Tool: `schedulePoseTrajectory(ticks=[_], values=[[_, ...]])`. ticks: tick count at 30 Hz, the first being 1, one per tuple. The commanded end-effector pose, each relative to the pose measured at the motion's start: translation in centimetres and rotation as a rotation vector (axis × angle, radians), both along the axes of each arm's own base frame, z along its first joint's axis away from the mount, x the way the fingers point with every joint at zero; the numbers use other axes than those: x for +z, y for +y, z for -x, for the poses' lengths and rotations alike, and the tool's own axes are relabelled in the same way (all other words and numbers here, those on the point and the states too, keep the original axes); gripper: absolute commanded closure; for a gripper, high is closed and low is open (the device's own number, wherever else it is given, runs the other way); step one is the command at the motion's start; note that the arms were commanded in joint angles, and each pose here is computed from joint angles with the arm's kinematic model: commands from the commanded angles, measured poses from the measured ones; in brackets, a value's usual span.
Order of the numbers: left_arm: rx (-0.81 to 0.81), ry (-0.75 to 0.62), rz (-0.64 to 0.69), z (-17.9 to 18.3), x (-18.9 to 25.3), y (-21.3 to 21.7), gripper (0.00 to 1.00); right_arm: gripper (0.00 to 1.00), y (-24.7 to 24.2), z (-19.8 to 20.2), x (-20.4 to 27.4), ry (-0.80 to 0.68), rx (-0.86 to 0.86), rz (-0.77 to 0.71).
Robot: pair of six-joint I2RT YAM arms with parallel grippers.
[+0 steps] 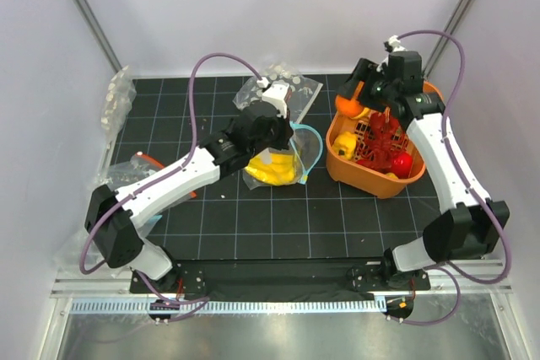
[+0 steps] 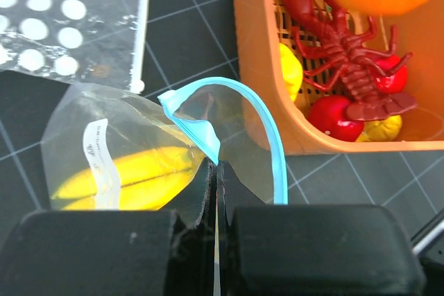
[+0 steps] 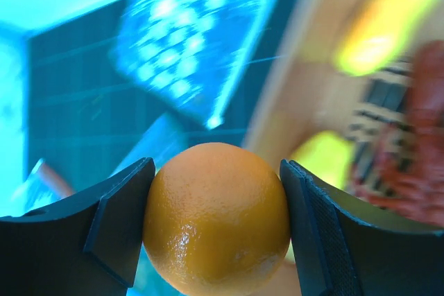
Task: Place the food in the zip-top bag and seal the zipper
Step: Place the fake fruit in the zipper food storage bag.
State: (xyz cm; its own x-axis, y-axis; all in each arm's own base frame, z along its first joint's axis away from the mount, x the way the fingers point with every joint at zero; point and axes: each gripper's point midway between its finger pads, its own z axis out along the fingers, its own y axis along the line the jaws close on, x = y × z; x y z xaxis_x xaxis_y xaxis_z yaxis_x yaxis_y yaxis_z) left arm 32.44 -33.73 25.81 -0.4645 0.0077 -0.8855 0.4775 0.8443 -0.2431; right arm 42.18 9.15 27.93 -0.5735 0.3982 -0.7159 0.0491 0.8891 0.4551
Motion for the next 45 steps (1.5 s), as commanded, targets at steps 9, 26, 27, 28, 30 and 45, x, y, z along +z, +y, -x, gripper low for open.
schedulePoseTrajectory(ticks=[9, 26, 27, 28, 30, 45], values=[[-0.017, 0.011, 0.168, 0.8, 3.7, -0.2, 1.00, 0.69, 13.1, 6.8, 0.6, -0.083, 0.431, -0.121], [0.024, 0.206, 0.416, 1.2, 1.4, 2.9, 1.00, 0.42, 19.5, 7.9, -10.7, 0.098, 0.501, -0.038], [0.027, 0.208, 0.421, 1.2, 1.4, 3.0, 1.00, 0.32, 19.5, 8.0, -10.6, 0.095, 0.501, -0.038], [0.028, 0.202, 0.425, 1.2, 1.5, 3.2, 1.00, 0.07, 19.5, 8.0, -10.2, 0.084, 0.502, -0.037], [0.032, 0.200, 0.417, 1.3, 1.2, 3.3, 1.00, 0.02, 19.3, 8.1, -9.7, 0.072, 0.507, -0.030], [0.057, 0.139, 0.392, 1.7, 2.0, 4.9, 1.00, 0.40, 14.3, 9.3, -7.3, 0.120, 0.362, 0.136]])
